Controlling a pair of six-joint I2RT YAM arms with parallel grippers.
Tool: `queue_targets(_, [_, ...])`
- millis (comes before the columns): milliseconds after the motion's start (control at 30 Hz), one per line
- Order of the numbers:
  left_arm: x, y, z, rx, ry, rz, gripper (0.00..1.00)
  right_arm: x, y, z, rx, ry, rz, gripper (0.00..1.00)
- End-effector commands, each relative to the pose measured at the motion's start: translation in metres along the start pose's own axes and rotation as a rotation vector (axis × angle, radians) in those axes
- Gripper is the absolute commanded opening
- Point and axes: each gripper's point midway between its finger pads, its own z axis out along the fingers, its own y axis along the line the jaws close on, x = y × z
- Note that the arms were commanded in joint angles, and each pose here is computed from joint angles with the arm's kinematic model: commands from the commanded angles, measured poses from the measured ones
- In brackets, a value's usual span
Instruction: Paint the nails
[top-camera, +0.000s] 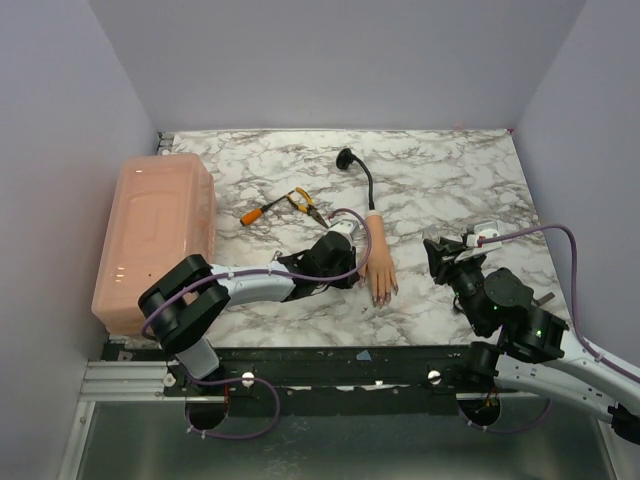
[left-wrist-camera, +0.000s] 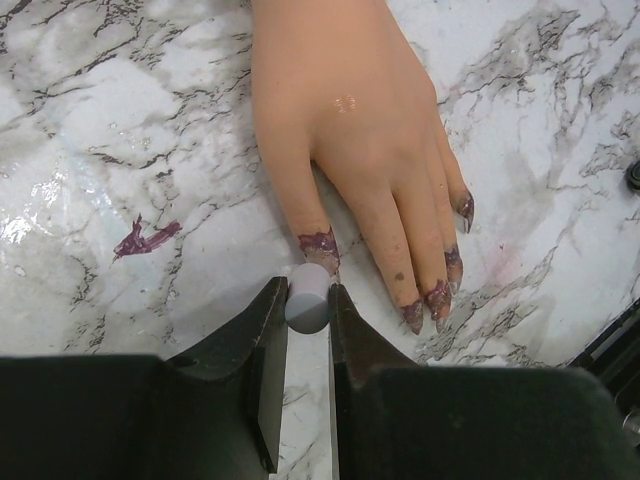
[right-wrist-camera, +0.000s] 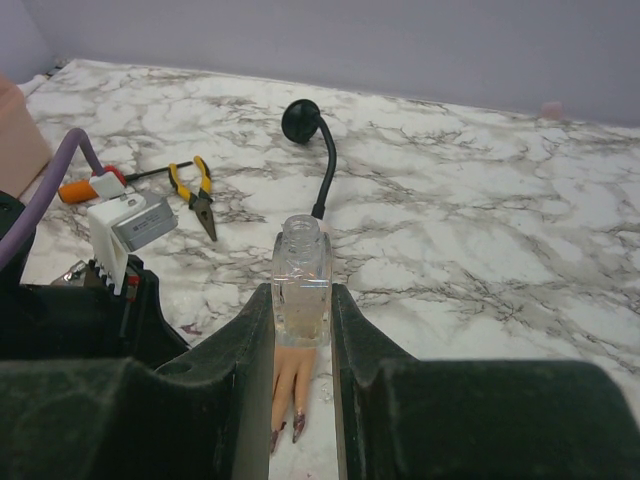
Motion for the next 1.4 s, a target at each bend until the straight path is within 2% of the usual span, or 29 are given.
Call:
queue_targets(0, [-0.006,-0.008,0.001,0.041,-0.016,-0.005,0.00,0.003,0.004,0.001,-0.015,0.003,0.007,0.00])
queue_targets(400, [0.012,-0.006,-0.005,0.074,-0.001,-0.011,0.00,0.003,0.004,0.001,-0.018,0.003,0.007,0.00])
queue_targets(600, [0.016,-0.018,-0.013,0.149,-0.010,0.012,0.00,0.003,0.004,0.001,-0.018,0.002,0.007,0.00])
queue_targets(900, [-0.001,-0.015,-0.025,0.103,-0.053,0.010,0.00,0.004,0.004,0.001,-0.020,0.004,0.004,0.00])
queue_targets(1367, [-0.016,-0.009,-0.006,0.057,-0.058,0.007,0.00,0.005,0.005,0.002,-0.019,0.008,0.001,0.00])
